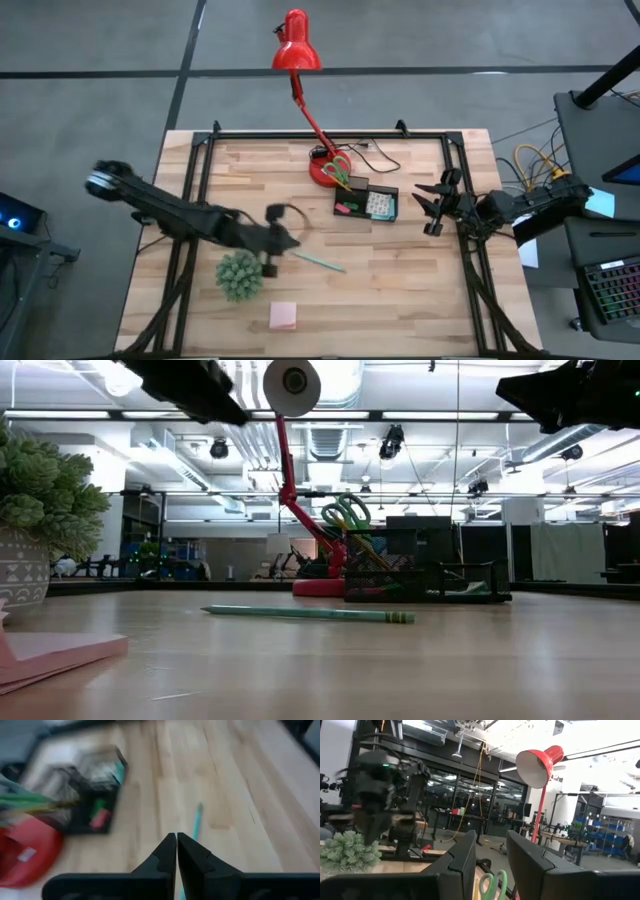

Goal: Pick and place office supplies into organizer
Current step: Put the blue pencil into the back left compartment of the desk organizer

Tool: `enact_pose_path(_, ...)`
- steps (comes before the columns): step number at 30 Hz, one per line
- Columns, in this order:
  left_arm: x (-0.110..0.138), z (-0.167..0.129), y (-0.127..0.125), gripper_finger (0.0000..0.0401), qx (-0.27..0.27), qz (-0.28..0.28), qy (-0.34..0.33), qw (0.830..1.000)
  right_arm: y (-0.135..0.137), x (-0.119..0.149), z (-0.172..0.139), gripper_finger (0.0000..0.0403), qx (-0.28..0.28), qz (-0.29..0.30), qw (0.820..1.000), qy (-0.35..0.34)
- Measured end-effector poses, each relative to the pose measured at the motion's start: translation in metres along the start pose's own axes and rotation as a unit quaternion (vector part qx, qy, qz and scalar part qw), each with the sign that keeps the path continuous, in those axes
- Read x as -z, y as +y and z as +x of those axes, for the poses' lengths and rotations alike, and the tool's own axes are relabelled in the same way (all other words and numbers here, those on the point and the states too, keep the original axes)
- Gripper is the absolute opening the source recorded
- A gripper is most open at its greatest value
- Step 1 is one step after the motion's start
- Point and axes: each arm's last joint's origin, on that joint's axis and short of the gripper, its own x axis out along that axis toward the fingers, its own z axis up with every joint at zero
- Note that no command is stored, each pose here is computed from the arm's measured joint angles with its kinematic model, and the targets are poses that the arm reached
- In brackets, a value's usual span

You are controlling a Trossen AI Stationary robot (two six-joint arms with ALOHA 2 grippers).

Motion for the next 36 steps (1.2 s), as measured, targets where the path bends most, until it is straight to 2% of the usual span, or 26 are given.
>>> enact_pose_path(3,0.019,-0.027,0.014,0.0,-0.011,0.002,-0.072,0.997,0.001,0.0,0.001,0.01,-0.002,0.001,1.0,0.003)
enact_pose_path(7,0.05,-0.054,0.027,0.0,-0.031,0.015,-0.134,0.99,0.002,-0.008,0.009,0.0109,-0.009,0.023,0.999,0.02)
enact_pose_path(14,0.088,-0.089,0.042,0.0,-0.075,0.054,-0.227,0.97,0.02,-0.019,0.043,0.0139,-0.043,0.037,0.99,0.131)
enact_pose_path(17,0.098,-0.098,0.046,0.0,-0.104,0.07,-0.247,0.961,0.034,-0.021,0.067,0.0153,-0.031,0.017,0.983,0.181)
enact_pose_path(20,0.107,-0.101,0.049,0.0,-0.138,0.076,-0.249,0.956,0.051,-0.022,0.094,0.0169,-0.029,-0.003,0.971,0.237)
enact_pose_path(23,0.111,-0.11,0.053,0.0,-0.169,0.058,-0.27,0.946,0.068,-0.026,0.122,0.0187,-0.034,-0.003,0.959,0.283)
enact_pose_path(28,0.119,-0.117,0.056,0.0,-0.174,0.05,-0.291,0.939,0.092,-0.037,0.166,0.021,-0.034,-0.001,0.932,0.36)
enact_pose_path(36,0.128,-0.118,0.056,0.0,-0.174,0.042,-0.3,0.937,0.118,-0.032,0.218,0.0215,-0.1,0.03,0.881,0.462)
